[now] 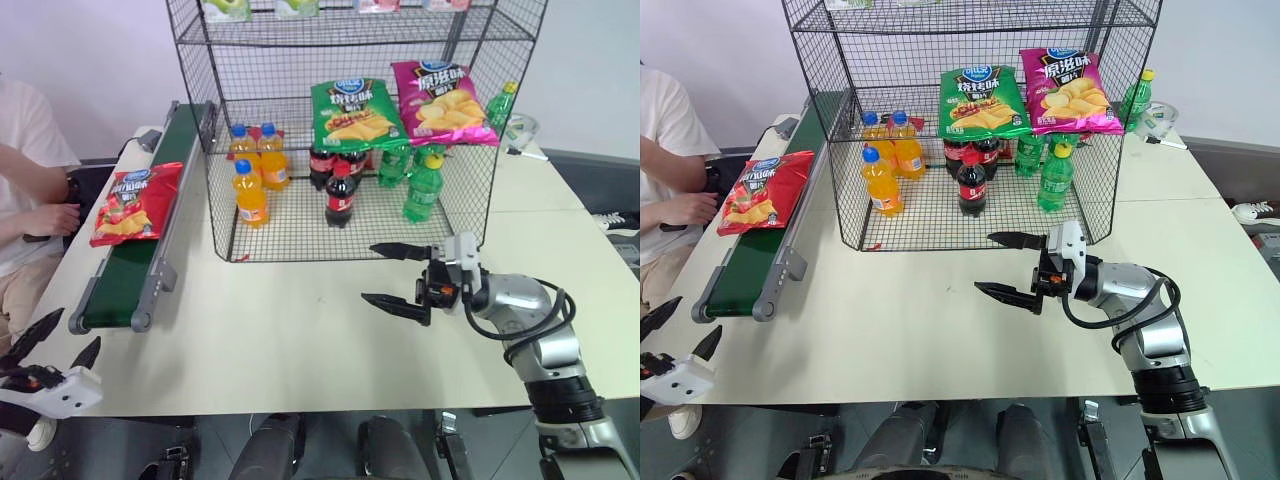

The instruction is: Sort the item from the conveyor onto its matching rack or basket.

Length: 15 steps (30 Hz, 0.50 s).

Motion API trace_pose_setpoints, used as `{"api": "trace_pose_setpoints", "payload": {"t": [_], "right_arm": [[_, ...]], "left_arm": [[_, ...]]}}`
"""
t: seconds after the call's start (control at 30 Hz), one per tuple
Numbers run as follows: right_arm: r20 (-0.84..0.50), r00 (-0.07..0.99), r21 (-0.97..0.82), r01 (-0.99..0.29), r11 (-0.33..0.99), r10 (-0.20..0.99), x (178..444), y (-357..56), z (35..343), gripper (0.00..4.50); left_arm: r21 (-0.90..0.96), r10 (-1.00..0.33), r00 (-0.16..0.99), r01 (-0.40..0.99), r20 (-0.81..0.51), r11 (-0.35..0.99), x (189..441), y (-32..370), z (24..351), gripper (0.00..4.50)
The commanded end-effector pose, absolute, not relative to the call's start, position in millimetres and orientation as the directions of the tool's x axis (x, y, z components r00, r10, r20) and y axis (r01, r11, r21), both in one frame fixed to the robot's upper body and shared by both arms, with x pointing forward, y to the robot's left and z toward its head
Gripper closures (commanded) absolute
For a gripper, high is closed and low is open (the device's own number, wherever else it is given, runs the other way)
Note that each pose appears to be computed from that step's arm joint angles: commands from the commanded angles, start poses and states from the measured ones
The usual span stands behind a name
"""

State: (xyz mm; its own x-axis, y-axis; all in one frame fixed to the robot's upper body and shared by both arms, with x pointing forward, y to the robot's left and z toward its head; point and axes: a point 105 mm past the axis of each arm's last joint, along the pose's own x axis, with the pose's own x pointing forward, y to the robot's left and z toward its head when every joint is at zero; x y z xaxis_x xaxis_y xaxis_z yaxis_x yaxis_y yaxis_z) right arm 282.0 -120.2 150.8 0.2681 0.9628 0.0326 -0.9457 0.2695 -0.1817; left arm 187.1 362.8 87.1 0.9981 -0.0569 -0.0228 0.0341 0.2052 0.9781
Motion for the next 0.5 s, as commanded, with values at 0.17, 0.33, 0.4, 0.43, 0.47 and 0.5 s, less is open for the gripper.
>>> {"api": "trace_pose_setpoints", "payload": {"t": [0.17,0.33,0.4,0.43,0.47,0.5], "right_arm": [[0.052,0.267,-0.213,-0.939,0.271,0.962,281.0,-119.1,156.0,0.00],[0.048,0.268,-0.217,-0.937,0.272,0.962,281.6,-118.8,155.6,0.00],[0.049,0.270,-0.218,-0.937,0.274,0.962,282.2,-119.3,155.8,0.00],[0.048,0.272,-0.219,-0.936,0.276,0.961,282.6,-119.6,156.0,0.00],[0.048,0.273,-0.219,-0.936,0.277,0.961,282.7,-119.7,155.9,0.00],[0.047,0.273,-0.220,-0.935,0.277,0.961,282.8,-119.8,155.9,0.00]], "left_arm": [[0.977,-0.071,0.997,0.027,-0.013,0.210,188.1,362.4,92.4,0.23],[0.977,-0.068,0.998,0.025,-0.010,0.211,188.6,362.9,93.2,0.23],[0.977,-0.066,0.998,0.028,-0.014,0.212,188.2,363.2,91.9,0.23],[0.977,-0.063,0.998,0.027,-0.014,0.213,188.4,363.9,91.9,0.23],[0.977,-0.058,0.998,0.025,-0.012,0.213,188.7,364.8,92.4,0.23],[0.977,-0.053,0.999,0.022,-0.011,0.212,188.8,365.6,92.5,0.23]]}}
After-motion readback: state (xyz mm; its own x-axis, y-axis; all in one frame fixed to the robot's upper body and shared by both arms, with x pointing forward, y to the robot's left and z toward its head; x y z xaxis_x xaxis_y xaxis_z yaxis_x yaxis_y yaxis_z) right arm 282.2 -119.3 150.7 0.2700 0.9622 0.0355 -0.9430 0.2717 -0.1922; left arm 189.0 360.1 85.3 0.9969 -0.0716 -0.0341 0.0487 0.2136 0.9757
